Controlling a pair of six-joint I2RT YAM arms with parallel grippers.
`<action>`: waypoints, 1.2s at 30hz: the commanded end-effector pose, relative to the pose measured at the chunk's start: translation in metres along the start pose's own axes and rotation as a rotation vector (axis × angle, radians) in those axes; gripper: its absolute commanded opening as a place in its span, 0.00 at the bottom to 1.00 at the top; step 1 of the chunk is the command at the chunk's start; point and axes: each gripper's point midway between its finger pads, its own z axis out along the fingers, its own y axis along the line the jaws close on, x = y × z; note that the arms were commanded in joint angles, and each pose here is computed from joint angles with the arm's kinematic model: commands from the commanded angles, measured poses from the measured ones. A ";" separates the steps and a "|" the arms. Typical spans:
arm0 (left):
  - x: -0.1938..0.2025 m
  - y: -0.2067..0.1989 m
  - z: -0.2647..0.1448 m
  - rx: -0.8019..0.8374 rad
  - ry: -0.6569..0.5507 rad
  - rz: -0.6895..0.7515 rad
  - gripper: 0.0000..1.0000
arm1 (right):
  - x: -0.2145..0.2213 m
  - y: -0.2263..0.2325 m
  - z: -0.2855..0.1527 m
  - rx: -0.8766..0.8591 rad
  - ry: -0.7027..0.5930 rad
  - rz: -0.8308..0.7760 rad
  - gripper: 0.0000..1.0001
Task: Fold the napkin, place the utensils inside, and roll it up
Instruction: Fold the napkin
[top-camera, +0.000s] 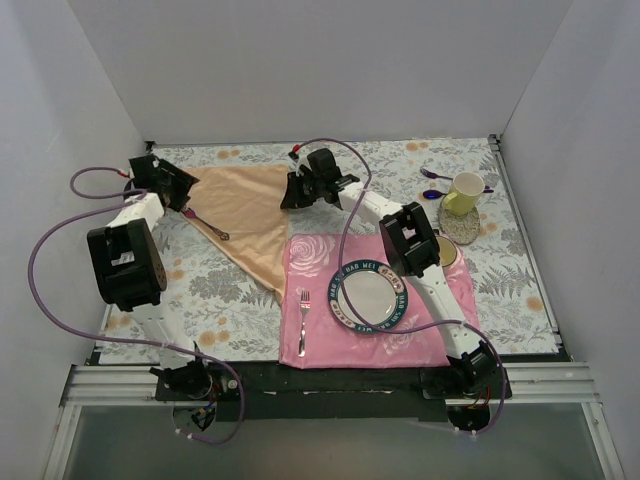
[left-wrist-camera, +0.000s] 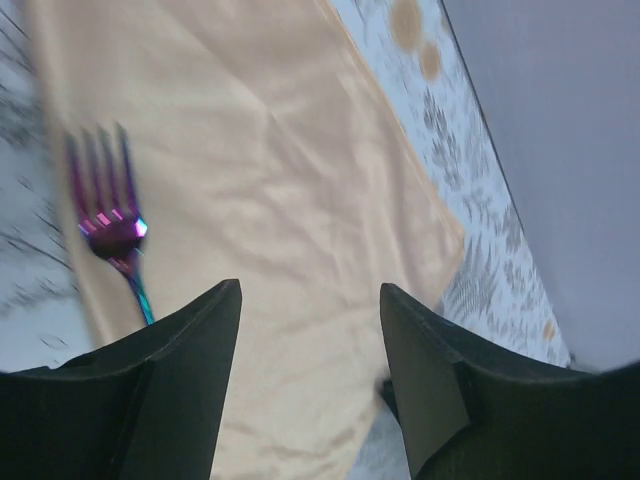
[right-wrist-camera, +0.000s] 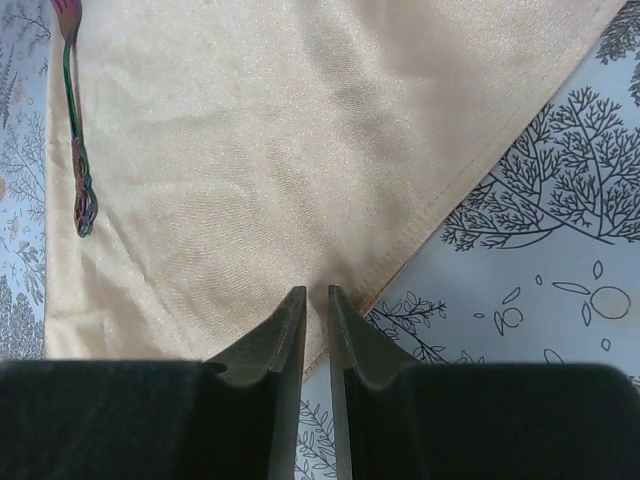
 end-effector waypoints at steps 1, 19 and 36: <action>-0.097 0.003 0.004 0.058 -0.257 -0.017 0.57 | -0.003 0.000 0.003 -0.059 -0.009 -0.017 0.23; -0.165 0.098 0.091 -0.148 -0.388 -0.065 0.45 | -0.027 0.036 -0.013 -0.183 -0.050 0.013 0.23; -0.158 0.122 0.113 -0.123 -0.396 -0.127 0.32 | -0.034 0.044 -0.023 -0.190 -0.059 0.007 0.21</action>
